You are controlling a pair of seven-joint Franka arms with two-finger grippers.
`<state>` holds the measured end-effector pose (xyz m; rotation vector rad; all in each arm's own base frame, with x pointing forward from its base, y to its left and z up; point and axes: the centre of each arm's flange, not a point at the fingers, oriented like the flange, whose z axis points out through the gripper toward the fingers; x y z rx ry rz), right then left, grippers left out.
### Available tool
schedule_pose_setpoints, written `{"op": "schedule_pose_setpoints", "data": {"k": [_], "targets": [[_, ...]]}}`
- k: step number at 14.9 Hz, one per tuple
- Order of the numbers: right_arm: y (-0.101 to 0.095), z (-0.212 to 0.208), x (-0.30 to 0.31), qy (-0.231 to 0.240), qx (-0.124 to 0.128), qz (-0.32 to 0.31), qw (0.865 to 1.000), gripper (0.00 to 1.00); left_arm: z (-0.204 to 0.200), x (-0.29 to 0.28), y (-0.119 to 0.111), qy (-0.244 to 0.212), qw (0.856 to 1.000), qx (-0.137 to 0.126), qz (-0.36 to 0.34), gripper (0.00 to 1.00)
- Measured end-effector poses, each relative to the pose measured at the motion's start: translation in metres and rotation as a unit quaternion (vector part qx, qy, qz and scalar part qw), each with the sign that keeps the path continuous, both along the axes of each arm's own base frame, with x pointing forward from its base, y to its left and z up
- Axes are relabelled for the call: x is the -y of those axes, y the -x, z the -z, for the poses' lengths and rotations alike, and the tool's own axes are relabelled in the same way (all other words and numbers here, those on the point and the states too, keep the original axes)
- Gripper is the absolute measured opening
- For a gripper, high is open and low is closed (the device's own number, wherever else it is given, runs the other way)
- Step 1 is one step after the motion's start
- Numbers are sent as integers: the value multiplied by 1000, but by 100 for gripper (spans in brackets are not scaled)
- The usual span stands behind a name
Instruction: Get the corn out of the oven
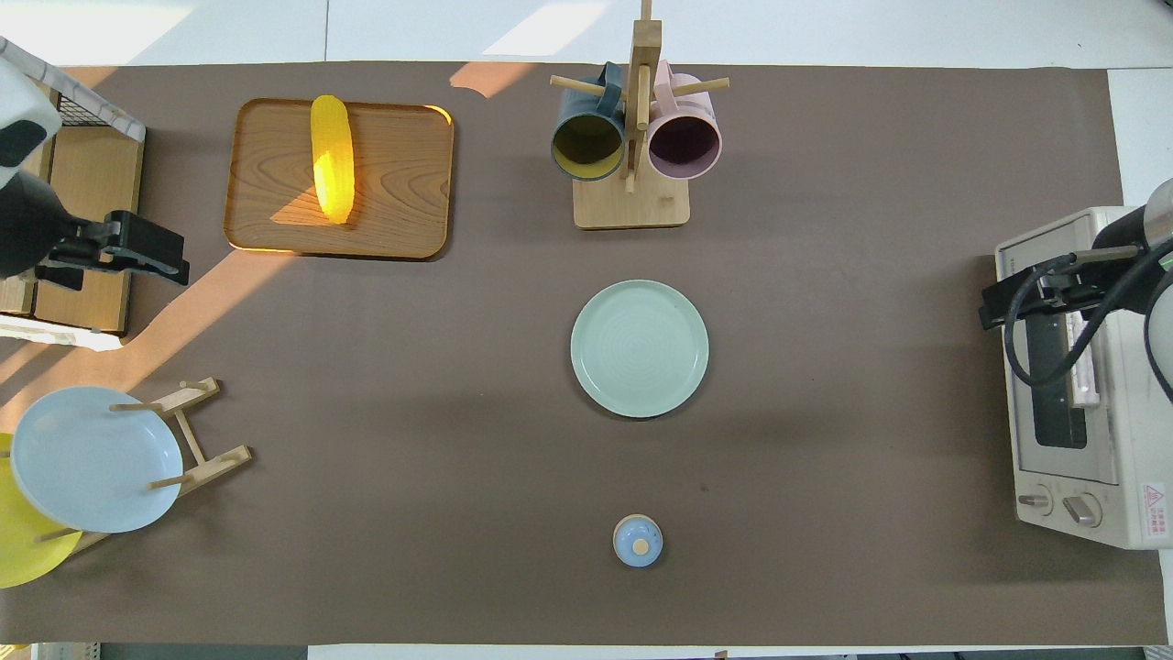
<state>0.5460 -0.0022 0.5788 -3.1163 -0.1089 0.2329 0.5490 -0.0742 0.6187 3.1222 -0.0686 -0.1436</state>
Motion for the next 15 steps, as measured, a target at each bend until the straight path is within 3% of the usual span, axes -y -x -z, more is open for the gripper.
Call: {"op": "schedule_pose_setpoints", "data": {"k": [4,10,15], "targets": [[0,0,0,0,2,0,1000,100,27,5,28,-4,1000,-22,8,100],[0,-3,-1,0,6,-1,1000,100,17,13,18,-1,1000,-3,14,100],[0,-9,-4,0,13,-3,1000,100,16,10,17,-1,1000,-2,12,100]]}}
